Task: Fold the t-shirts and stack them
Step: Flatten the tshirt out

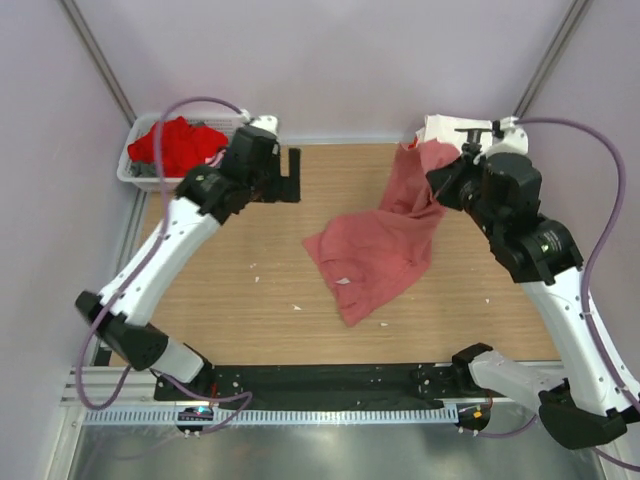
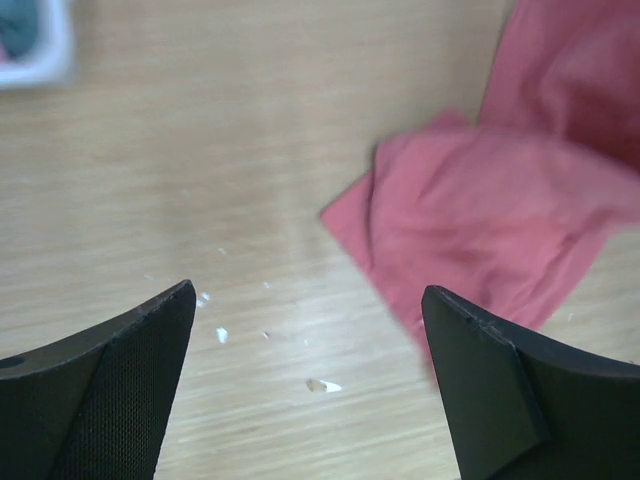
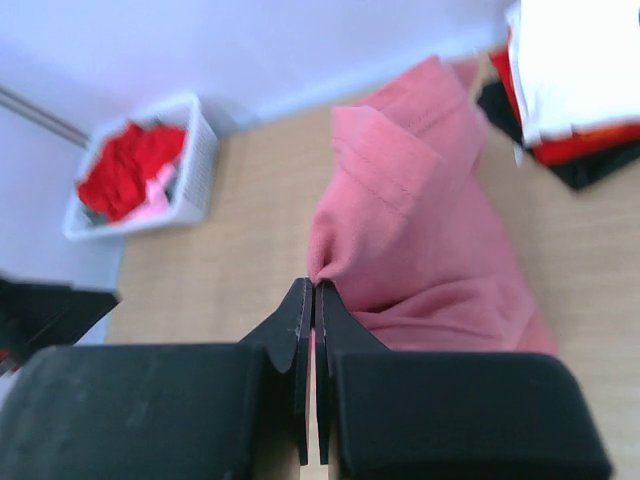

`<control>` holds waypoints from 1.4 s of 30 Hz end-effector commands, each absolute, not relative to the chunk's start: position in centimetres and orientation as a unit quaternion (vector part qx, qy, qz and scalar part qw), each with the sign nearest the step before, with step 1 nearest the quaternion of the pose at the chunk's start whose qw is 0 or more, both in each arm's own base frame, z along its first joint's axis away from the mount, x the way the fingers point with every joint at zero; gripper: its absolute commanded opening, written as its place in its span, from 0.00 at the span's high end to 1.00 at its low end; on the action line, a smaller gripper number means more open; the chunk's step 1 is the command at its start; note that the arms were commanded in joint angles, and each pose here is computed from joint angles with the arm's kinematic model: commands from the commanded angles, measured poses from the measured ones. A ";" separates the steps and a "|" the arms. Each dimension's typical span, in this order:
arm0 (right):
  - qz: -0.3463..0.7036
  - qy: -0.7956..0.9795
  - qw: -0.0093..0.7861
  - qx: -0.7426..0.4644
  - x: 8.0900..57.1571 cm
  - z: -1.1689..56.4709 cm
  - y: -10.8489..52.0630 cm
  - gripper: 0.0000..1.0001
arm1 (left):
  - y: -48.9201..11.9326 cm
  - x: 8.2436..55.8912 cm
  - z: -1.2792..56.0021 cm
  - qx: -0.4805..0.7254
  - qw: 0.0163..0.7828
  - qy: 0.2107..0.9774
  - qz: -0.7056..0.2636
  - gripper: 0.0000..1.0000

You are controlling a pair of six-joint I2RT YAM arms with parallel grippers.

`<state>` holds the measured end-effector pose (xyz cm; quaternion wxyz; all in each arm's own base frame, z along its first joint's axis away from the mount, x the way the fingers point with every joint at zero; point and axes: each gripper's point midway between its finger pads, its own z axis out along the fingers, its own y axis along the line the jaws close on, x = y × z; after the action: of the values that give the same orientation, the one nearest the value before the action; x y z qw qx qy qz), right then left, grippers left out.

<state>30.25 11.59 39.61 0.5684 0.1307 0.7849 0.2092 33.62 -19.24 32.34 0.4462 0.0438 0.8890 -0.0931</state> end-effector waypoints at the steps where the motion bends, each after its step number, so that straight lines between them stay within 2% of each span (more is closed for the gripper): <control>1: 0.222 0.846 0.471 0.113 28.2 31.3 13.3 0.99 | -24.7 33.9 24.3 0.088 0.367 0.917 -0.127 0.04; 6: 0.200 0.859 0.455 0.122 27.1 28.4 12.3 0.99 | -28.9 36.1 16.8 0.075 0.298 0.942 -0.134 0.05; 12: 0.178 0.866 0.453 0.112 26.8 27.8 11.6 0.99 | -33.2 37.4 11.2 0.120 0.268 0.947 -0.131 0.10; 16: 0.181 0.867 0.453 0.108 26.9 27.5 11.8 0.98 | -35.5 37.9 9.3 0.143 0.268 0.939 -0.160 0.11; 21: 0.185 0.869 0.447 0.102 27.4 26.8 12.4 0.99 | -37.2 38.6 8.7 0.155 0.272 0.931 -0.188 0.18; 24: 0.182 0.871 0.446 0.098 27.6 26.6 12.4 0.99 | -37.7 38.8 7.5 0.161 0.262 0.932 -0.190 0.30; 25: 0.180 0.872 0.445 0.098 27.7 26.4 12.4 0.99 | -37.9 38.6 6.8 0.163 0.253 0.934 -0.192 0.39; 28: 0.177 0.872 0.446 0.097 27.8 26.4 12.3 0.99 | -38.4 38.2 6.1 0.166 0.242 0.934 -0.204 0.53; 33: 0.171 0.875 0.443 0.096 27.8 26.0 12.2 0.99 | -38.6 37.7 5.0 0.167 0.232 0.936 -0.207 0.55; 36: 0.171 0.874 0.444 0.096 27.7 26.0 12.1 0.99 | -38.4 37.8 5.1 0.164 0.233 0.936 -0.205 0.69; 37: 0.170 0.874 0.445 0.098 27.7 25.9 12.1 0.99 | -38.4 37.8 5.3 0.164 0.236 0.935 -0.206 0.82; 39: 0.169 0.873 0.447 0.099 27.7 26.1 12.0 0.99 | -38.5 37.8 6.4 0.163 0.244 0.933 -0.209 0.96; 40: 0.169 0.873 0.447 0.098 27.7 26.1 12.0 0.99 | -38.5 38.0 6.9 0.163 0.248 0.931 -0.212 1.00; 42: 0.166 0.872 0.450 0.099 27.7 26.3 11.8 0.99 | -38.4 38.1 8.3 0.164 0.261 0.926 -0.216 1.00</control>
<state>27.17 11.90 24.79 0.4225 0.1019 0.8860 0.1616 37.62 -37.49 4.32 0.2228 0.1576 0.9437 -0.1871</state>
